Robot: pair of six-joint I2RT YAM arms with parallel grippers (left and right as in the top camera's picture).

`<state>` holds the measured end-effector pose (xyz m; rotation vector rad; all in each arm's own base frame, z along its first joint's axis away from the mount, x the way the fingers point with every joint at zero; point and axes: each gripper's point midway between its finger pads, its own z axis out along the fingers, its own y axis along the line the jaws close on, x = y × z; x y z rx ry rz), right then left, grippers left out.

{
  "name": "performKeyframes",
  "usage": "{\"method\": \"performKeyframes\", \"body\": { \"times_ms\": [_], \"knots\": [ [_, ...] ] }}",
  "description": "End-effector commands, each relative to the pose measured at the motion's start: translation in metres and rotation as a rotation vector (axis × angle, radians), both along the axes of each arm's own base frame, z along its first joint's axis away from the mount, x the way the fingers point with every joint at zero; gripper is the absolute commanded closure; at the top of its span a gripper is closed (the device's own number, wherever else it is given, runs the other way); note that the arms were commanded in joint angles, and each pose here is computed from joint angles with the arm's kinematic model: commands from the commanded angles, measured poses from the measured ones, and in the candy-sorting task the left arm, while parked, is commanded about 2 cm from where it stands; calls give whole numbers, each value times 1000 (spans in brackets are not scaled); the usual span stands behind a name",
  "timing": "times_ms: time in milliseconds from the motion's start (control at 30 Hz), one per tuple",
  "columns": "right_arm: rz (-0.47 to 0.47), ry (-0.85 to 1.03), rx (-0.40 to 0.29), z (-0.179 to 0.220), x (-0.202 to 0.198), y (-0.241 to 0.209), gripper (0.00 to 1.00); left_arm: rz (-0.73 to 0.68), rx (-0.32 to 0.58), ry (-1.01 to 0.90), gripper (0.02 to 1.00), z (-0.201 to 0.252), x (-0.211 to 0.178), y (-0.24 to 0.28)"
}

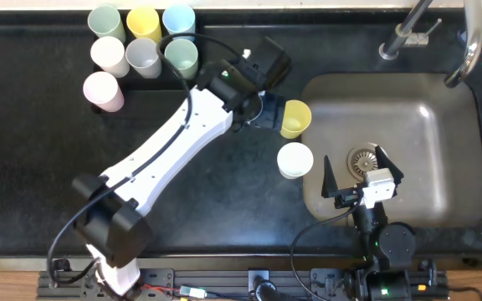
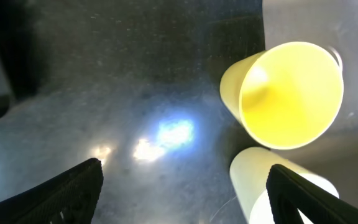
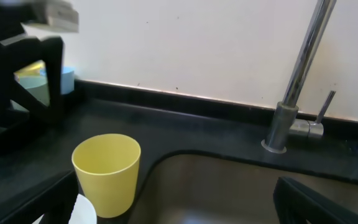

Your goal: Store Cups

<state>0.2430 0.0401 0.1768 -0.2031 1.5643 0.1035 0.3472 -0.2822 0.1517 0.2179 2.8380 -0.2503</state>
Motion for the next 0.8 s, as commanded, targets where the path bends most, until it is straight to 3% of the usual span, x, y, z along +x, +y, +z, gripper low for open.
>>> {"method": "performKeyframes", "body": {
  "times_ms": [33, 433, 600, 733, 800],
  "knots": [
    [6, 1, 6, -3, 0, 1, 3, 12, -26, 29, 161, -22, 9, -15],
    [6, 1, 6, -3, 0, 1, 3, -8, -104, -26, 231, -55, 39, -52],
    [6, 1, 6, -3, 0, 1, 3, -14, -90, 7, 476, -67, 34, -52],
    [6, 1, 6, -3, 0, 1, 5, -14, -92, 3, 816, -67, 35, -53],
    [6, 1, 6, -3, 0, 1, 3, -14, -92, 3, 912, -67, 35, -53]
  ]
}}
